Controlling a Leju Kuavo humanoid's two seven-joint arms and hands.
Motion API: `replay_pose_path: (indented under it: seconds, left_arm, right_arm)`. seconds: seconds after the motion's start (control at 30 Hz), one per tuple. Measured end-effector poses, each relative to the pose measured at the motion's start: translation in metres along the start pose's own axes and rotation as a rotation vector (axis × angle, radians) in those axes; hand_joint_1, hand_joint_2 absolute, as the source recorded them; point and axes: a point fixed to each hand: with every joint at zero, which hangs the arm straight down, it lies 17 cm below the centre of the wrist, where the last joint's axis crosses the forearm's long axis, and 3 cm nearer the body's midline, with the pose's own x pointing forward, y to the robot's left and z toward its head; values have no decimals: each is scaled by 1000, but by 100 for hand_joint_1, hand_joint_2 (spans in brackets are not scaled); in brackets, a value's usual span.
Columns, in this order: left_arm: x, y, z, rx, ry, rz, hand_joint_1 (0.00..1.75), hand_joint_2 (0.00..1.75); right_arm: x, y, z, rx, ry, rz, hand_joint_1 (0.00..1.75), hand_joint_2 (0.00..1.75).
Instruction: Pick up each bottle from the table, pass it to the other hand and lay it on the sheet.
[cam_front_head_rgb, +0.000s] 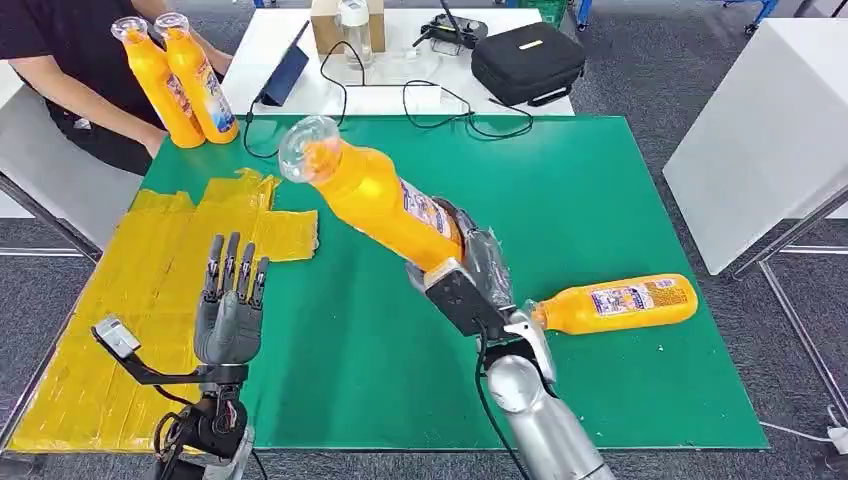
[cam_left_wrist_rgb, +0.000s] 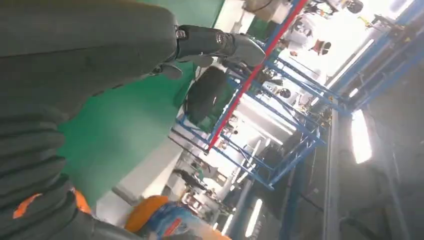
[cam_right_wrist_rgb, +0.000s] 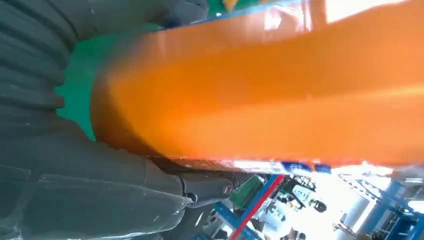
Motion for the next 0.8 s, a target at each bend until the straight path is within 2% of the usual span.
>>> replay_pose_path:
  seconds: [0.8]
  left_arm:
    - [-6, -9, 0, -14, 9, 20, 0, 175]
  right_arm:
    - [-1, 14, -5, 15, 17, -18, 175, 175]
